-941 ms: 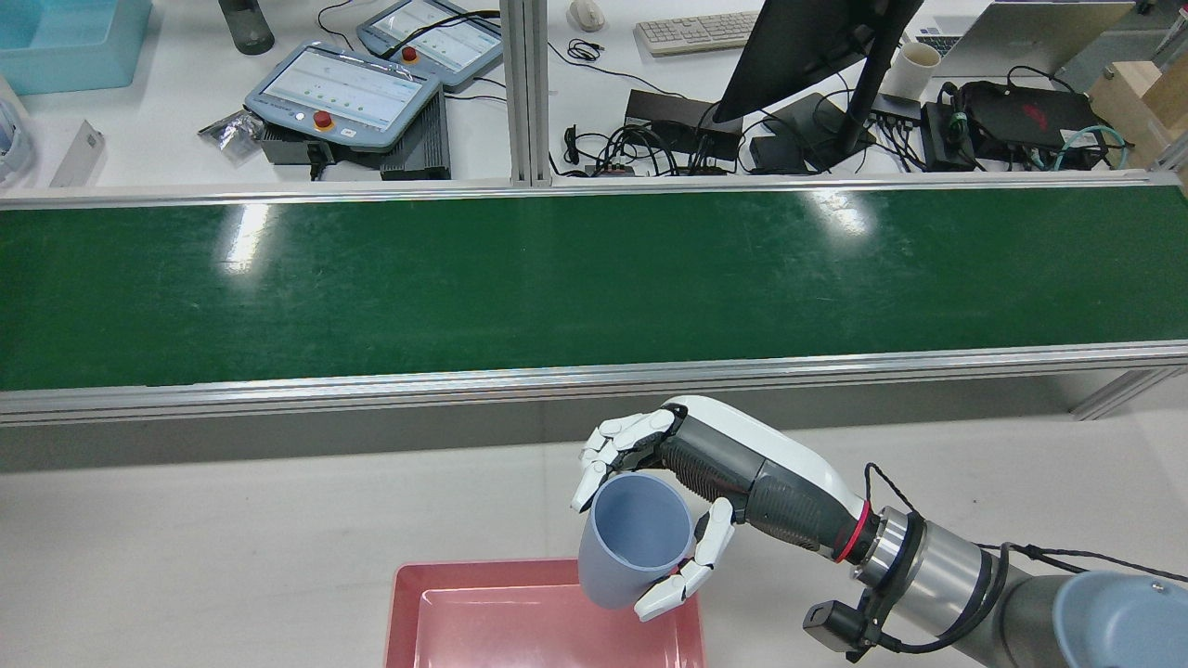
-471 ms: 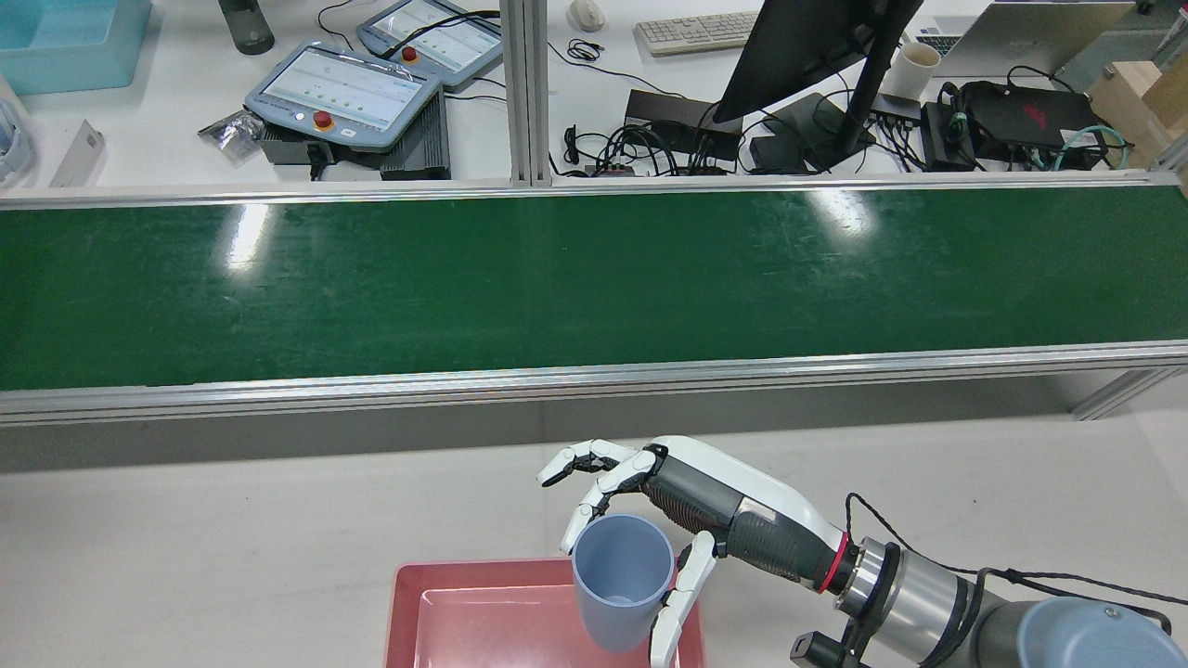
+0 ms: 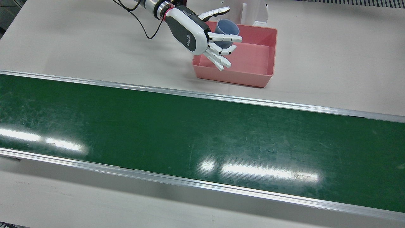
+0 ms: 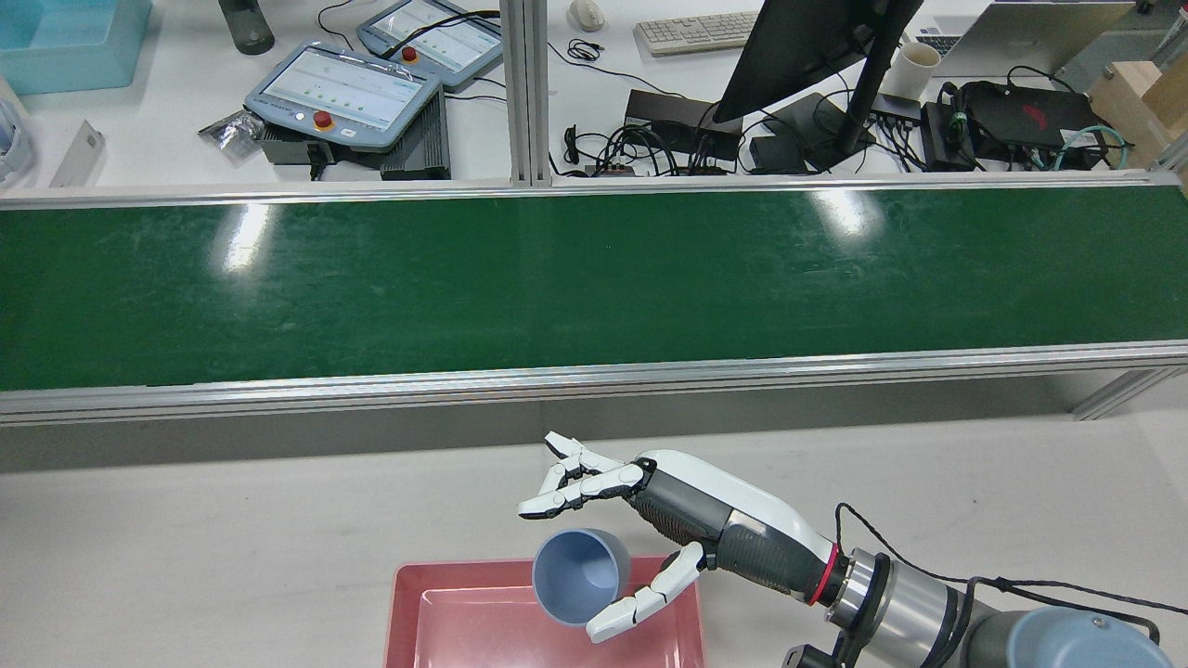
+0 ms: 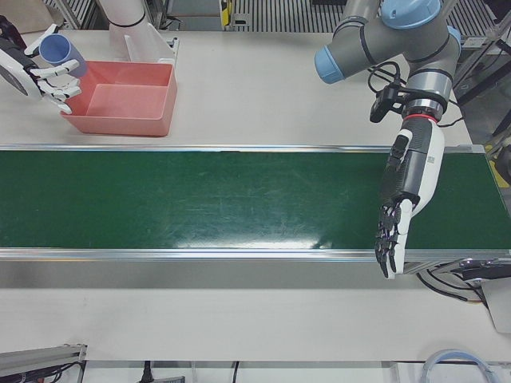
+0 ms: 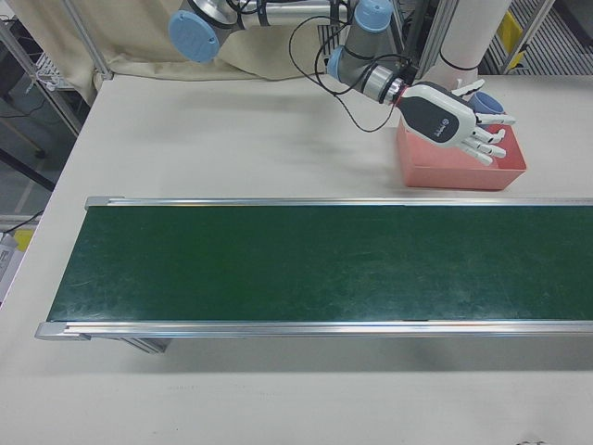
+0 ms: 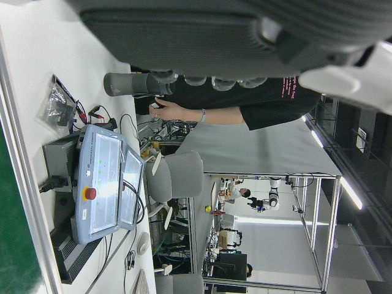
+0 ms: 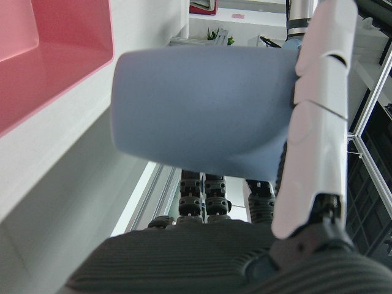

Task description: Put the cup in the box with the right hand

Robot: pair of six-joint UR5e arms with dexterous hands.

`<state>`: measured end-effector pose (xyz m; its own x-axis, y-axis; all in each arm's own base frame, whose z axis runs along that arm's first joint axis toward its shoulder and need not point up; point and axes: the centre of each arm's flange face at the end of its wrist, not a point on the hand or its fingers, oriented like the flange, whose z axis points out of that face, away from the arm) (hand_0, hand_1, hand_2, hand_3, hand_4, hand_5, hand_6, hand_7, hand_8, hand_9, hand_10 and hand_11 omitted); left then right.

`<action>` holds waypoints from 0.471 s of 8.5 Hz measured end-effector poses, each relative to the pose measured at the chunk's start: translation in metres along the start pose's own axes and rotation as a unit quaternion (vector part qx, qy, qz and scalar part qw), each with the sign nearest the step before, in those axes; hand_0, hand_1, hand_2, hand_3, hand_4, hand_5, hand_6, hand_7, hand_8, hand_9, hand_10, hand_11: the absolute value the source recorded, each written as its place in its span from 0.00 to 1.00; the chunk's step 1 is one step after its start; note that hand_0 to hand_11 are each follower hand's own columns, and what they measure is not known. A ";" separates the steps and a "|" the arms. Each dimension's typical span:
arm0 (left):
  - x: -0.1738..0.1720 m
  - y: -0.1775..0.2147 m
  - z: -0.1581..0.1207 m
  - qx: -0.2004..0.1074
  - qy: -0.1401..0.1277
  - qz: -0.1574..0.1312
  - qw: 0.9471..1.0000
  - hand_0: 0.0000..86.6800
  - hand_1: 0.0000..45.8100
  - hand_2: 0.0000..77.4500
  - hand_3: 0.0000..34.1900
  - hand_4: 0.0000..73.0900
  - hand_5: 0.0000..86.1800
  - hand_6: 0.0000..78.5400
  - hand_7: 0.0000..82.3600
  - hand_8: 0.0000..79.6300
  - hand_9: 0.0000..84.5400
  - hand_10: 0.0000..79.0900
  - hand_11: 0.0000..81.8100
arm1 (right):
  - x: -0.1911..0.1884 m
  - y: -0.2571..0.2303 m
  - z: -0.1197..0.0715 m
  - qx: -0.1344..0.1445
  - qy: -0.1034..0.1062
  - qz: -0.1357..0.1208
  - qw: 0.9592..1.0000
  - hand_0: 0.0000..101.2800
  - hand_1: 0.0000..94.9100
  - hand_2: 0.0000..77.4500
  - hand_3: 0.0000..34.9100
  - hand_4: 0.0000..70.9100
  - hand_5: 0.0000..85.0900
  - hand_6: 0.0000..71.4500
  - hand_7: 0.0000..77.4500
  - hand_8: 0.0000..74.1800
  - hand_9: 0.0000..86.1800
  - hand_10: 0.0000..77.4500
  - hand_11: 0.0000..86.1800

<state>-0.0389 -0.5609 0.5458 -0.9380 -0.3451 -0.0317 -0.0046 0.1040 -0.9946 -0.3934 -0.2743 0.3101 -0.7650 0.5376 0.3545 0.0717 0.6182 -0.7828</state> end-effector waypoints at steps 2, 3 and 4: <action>0.000 0.000 0.000 0.000 0.000 0.000 1.000 0.00 0.01 0.02 0.00 0.01 0.00 0.00 0.00 0.00 0.00 0.00 0.00 | 0.002 0.002 0.000 -0.002 0.002 0.002 1.000 0.51 0.11 0.13 0.00 0.26 0.05 0.13 0.62 0.01 0.10 0.00 0.01; 0.000 0.000 0.000 0.000 0.000 0.000 1.000 0.00 0.01 0.02 0.00 0.01 0.00 0.01 0.00 0.00 0.00 0.00 0.00 | 0.003 0.002 0.000 -0.002 0.002 0.003 1.000 0.51 0.20 0.05 0.00 0.26 0.05 0.13 0.64 0.01 0.10 0.00 0.01; 0.000 0.000 0.000 0.000 0.000 0.000 1.000 0.00 0.01 0.02 0.00 0.01 0.00 0.01 0.00 0.00 0.00 0.00 0.00 | 0.003 0.003 0.001 -0.003 0.002 0.004 1.000 0.51 0.17 0.11 0.00 0.26 0.05 0.14 0.65 0.01 0.10 0.00 0.01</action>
<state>-0.0389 -0.5609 0.5458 -0.9380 -0.3451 -0.0317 -0.0046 0.1040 -0.9946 -0.3961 -0.2711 0.3085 -0.7616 0.5448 0.3510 0.0809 0.6173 -0.7826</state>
